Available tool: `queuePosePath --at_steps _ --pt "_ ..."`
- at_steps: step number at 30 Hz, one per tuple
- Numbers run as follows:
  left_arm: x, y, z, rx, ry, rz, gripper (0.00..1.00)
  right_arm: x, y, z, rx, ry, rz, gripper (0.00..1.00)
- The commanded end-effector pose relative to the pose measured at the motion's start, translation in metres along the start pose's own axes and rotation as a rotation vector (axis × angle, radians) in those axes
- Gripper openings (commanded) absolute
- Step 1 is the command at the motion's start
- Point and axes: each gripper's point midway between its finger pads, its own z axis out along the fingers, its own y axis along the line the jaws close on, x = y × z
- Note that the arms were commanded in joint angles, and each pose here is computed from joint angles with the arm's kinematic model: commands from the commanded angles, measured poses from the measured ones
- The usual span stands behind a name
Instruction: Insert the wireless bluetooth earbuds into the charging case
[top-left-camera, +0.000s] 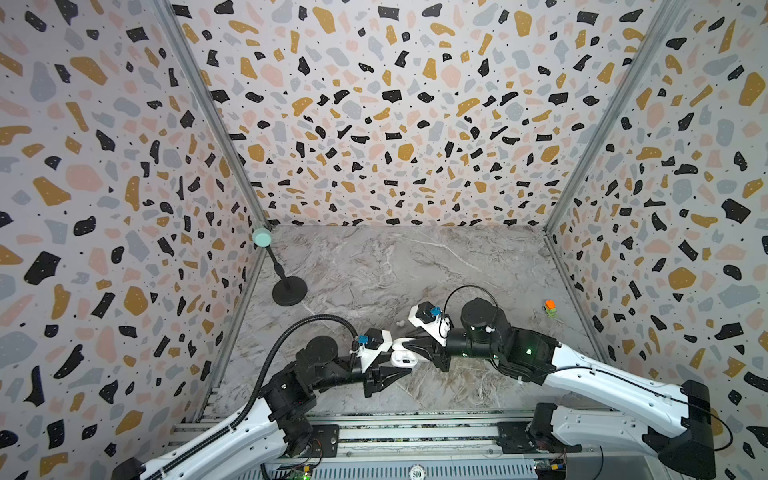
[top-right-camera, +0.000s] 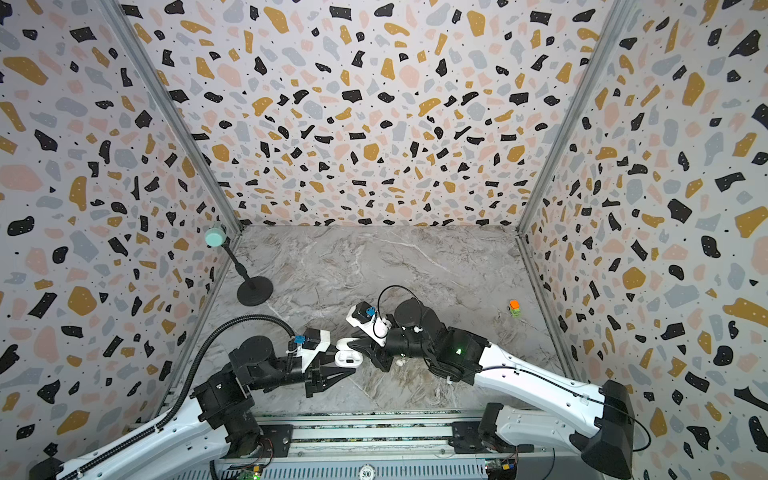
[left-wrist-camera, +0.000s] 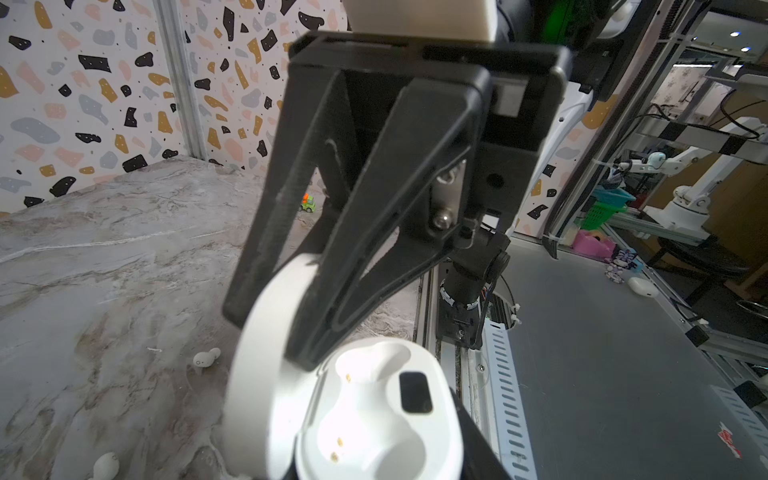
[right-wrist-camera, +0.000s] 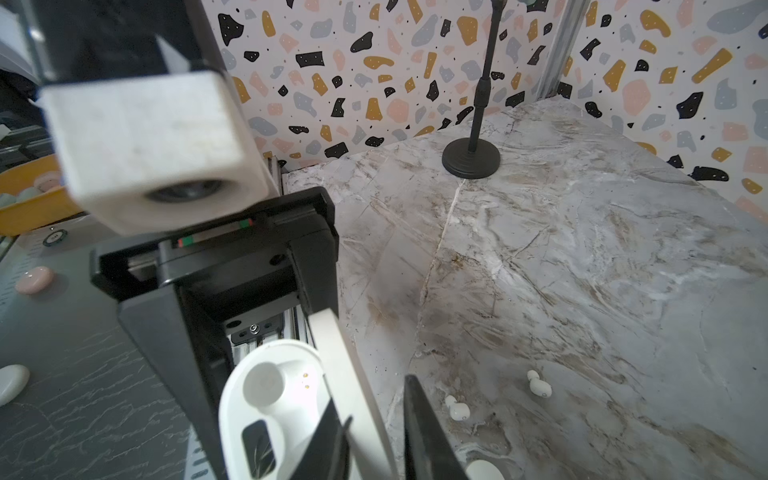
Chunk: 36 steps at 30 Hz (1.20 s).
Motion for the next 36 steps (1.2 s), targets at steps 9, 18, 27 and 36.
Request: queuePosePath --at_steps 9,18,27,36 --pt "-0.009 -0.007 0.0 0.032 -0.036 0.016 0.0 -0.016 0.006 -0.007 -0.028 -0.044 -0.029 0.19" --pt "-0.008 -0.006 0.001 0.029 -0.032 0.003 0.01 -0.015 0.009 -0.007 -0.047 -0.043 -0.034 0.14" --pt "-0.008 0.0 0.0 -0.006 -0.037 -0.011 0.42 -0.018 0.007 -0.01 -0.028 -0.057 -0.045 0.0" --pt "-0.009 0.0 -0.001 -0.009 -0.054 -0.017 0.75 -0.027 -0.005 -0.018 0.054 -0.101 -0.054 0.0"
